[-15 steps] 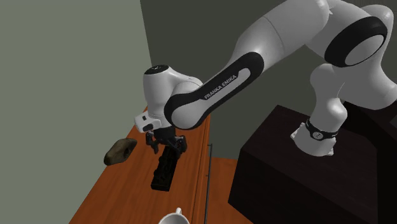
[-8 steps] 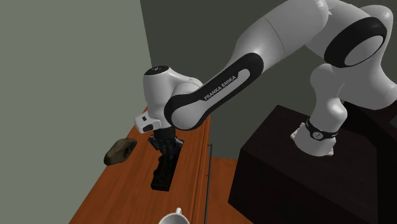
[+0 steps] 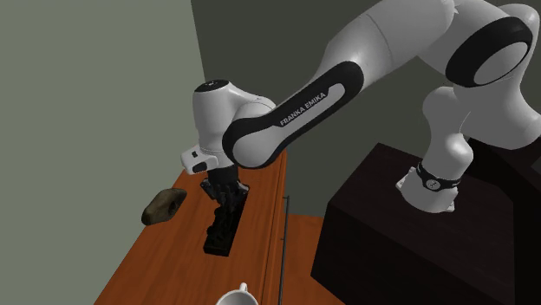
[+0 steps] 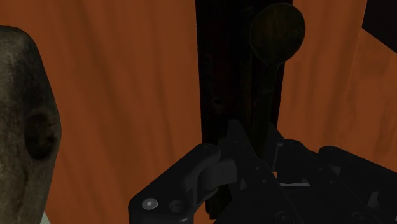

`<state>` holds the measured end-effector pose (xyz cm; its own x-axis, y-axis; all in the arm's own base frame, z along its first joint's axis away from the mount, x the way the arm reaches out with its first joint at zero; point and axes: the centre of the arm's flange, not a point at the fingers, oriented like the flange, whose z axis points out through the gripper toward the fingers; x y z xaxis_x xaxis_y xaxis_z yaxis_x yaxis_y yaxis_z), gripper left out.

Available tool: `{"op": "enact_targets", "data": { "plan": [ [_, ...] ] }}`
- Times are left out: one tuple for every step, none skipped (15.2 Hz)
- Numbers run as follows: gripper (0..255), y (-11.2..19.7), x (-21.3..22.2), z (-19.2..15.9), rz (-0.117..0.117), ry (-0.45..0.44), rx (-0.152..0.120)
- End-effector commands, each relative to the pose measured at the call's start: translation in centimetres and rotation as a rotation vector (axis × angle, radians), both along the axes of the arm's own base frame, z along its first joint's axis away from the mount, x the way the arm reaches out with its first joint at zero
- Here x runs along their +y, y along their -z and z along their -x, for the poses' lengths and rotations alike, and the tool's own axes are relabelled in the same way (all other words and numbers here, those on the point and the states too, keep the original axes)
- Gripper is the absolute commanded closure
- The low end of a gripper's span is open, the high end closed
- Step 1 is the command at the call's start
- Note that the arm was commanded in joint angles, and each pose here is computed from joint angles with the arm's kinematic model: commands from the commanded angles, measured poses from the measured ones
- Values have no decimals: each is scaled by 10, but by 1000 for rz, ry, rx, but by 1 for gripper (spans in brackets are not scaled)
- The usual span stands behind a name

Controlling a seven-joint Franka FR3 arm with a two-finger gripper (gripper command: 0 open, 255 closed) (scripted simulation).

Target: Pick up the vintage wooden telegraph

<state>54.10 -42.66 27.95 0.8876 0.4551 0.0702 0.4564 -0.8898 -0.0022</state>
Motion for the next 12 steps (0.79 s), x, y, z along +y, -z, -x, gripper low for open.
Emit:
{"op": "enact_targets", "data": {
  "plan": [
    [255, -12, 1, 0, 0, 0, -1],
    [255, -17, 1, 0, 0, 0, -1],
    [255, -22, 1, 0, 0, 0, -1],
    [255, -28, 1, 0, 0, 0, -1],
    [255, -33, 1, 0, 0, 0, -1],
    [255, -38, 1, 0, 0, 0, -1],
    [255, -43, 1, 0, 0, 0, -1],
    [255, -49, 1, 0, 0, 0, -1],
    [255, -54, 1, 0, 0, 0, -1],
    [255, -59, 1, 0, 0, 0, -1],
    [255, -60, 1, 0, 0, 0, -1],
    [255, -60, 1, 0, 0, 0, -1]
  ]
}}
